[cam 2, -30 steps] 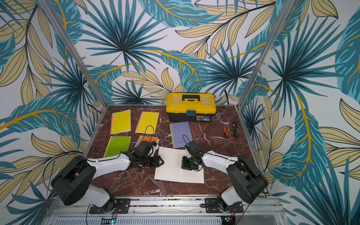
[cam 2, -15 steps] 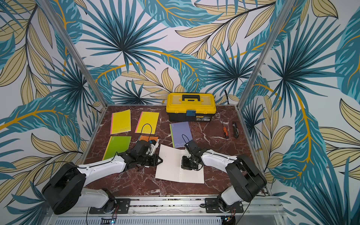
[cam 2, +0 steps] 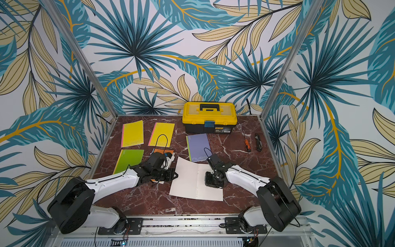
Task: Close the notebook
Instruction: Close the notebook at the center of the board.
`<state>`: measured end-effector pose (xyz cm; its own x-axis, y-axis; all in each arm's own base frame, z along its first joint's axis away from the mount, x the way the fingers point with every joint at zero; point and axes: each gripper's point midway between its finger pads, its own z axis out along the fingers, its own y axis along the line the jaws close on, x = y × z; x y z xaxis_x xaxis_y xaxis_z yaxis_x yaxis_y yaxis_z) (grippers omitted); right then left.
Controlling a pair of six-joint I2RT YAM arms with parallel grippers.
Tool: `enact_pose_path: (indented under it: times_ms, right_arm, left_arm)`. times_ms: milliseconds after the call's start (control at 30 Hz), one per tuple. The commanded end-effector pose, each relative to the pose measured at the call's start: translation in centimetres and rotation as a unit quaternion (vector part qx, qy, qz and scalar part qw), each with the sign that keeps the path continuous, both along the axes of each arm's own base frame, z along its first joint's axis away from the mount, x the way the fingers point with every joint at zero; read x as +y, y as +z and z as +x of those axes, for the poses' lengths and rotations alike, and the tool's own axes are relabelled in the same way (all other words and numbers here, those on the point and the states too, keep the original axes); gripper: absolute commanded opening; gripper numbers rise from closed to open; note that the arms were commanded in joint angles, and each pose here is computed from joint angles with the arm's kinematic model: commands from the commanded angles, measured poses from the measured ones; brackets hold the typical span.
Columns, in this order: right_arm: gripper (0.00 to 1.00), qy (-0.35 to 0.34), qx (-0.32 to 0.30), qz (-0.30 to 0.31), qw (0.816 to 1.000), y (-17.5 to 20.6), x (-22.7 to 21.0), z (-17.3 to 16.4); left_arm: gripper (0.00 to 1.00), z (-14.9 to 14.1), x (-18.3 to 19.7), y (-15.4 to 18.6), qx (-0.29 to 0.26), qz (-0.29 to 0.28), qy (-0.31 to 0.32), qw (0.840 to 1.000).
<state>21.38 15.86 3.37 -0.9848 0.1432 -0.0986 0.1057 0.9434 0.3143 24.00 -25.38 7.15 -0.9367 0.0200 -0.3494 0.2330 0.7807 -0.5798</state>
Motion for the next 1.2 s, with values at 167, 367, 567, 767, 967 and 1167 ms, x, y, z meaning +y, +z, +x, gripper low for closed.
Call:
enact_pose_path:
  times_ms: [167,367,567,767,967,1167]
  right_arm:
    - [0.36,-0.053,0.019,-0.075,0.996,0.0,-6.3,-0.4]
    - [0.33,-0.047,0.038,-0.043,0.997,-1.2,-5.2,0.2]
    - [0.3,-0.037,0.049,-0.009,0.998,-2.4,-3.7,0.7]
    - [0.28,-0.03,0.049,0.028,0.998,-2.6,-1.9,0.8]
    - [0.28,-0.024,0.053,0.053,0.997,-3.3,0.2,0.3]
    - [0.27,-0.016,0.049,0.085,0.995,-3.5,2.9,0.5]
  left_arm:
    - [0.0,1.1,1.1,1.6,-0.019,0.02,0.025,0.999]
    - [0.0,0.8,2.8,2.0,-0.018,0.034,0.035,0.999]
    - [0.02,0.6,3.0,3.7,-0.029,0.027,0.029,0.999]
    - [0.13,0.9,1.3,6.0,-0.047,-0.015,-0.002,0.999]
    - [0.28,1.2,-1.4,8.6,-0.064,-0.073,-0.051,0.994]
    - [0.35,1.9,-4.1,10.6,-0.084,-0.121,-0.084,0.985]
